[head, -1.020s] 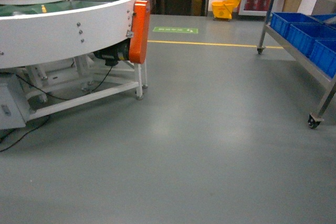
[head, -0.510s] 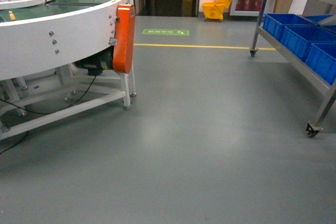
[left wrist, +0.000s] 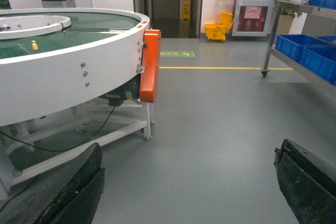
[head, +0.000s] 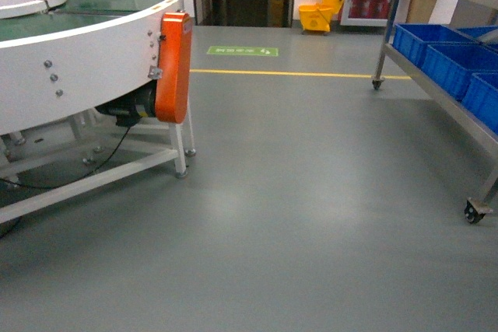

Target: Pick red block from blue box to shelf

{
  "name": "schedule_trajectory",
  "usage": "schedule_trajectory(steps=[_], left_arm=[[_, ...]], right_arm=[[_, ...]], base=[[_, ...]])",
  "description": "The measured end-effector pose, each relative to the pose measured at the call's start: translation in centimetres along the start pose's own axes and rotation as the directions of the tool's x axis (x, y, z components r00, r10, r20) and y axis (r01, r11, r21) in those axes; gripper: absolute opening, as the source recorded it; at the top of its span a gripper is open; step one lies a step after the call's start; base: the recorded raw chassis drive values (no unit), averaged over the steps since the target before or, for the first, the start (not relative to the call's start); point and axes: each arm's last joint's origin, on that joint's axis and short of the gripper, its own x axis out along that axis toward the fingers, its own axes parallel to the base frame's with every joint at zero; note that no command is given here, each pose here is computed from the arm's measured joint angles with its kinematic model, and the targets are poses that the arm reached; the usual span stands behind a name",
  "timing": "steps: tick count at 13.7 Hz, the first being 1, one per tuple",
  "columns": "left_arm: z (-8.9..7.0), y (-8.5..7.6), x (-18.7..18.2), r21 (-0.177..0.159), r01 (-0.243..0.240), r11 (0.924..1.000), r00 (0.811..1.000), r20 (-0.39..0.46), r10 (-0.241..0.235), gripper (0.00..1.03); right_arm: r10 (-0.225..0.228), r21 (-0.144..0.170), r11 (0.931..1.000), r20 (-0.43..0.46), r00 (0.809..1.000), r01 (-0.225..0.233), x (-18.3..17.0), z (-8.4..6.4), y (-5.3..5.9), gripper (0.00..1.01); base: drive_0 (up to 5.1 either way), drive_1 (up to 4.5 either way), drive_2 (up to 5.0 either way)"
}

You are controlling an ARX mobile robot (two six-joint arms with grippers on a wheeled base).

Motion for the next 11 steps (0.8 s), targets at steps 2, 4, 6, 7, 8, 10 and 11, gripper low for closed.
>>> schedule_trajectory(steps=[2,4,6,7,8,10,11], left_arm=[[0.04,0.02,0.0,0.0,-0.002,1.0,1.0,0.004,0.002,0.98],[-0.02,0.01,0.0,0.0,-0.001,1.0,1.0,-0.002,0.001,0.98],[0.02,0.01,0.0,0.0,0.0,1.0,1.0,0.002,0.0,0.98],[0.02,0.02,0.0,0.0,-0.004,1.0,1.0,0.002,0.004,0.98],[0.03,0.01,0.0,0.0,-0.003,1.0,1.0,0.003,0.003,0.98],[0.02,0.01,0.0,0.0,-0.001,1.0,1.0,0.002,0.001,0.98],[-0.01,0.01,0.0,0.0,-0.001,1.0,1.0,-0.001,0.001,0.98]], right_arm=[[0.0,0.0,1.0,0.001,1.0,0.0,0.01,0.01,0.0,0.25],[0.0,0.001,1.0,-0.013,1.0,0.0,0.15,-0.13,-0.01,0.25],[0.0,0.0,1.0,-0.008,1.0,0.0,0.08,-0.08,-0.01,0.25],[0.006,-0.001,1.0,0.009,1.0,-0.006,-0.02,0.1,0.03,0.25],[0.002,-0.001,1.0,0.004,1.0,-0.002,-0.01,0.05,0.01,0.25],[0.001,-0.001,1.0,0.004,1.0,-0.001,-0.02,0.03,0.0,0.25],[0.001,0.0,1.0,0.001,1.0,-0.001,0.0,0.0,0.0,0.25]], base=[[-0.8,3.31,-4.8],[-1.7,2.42,-5.9],[-1.7,2.42,-5.9],[-1.7,2.42,-5.9],[-1.7,2.42,-5.9],[1.1,2.16,-5.0],[2.3,0.68,-4.9]])
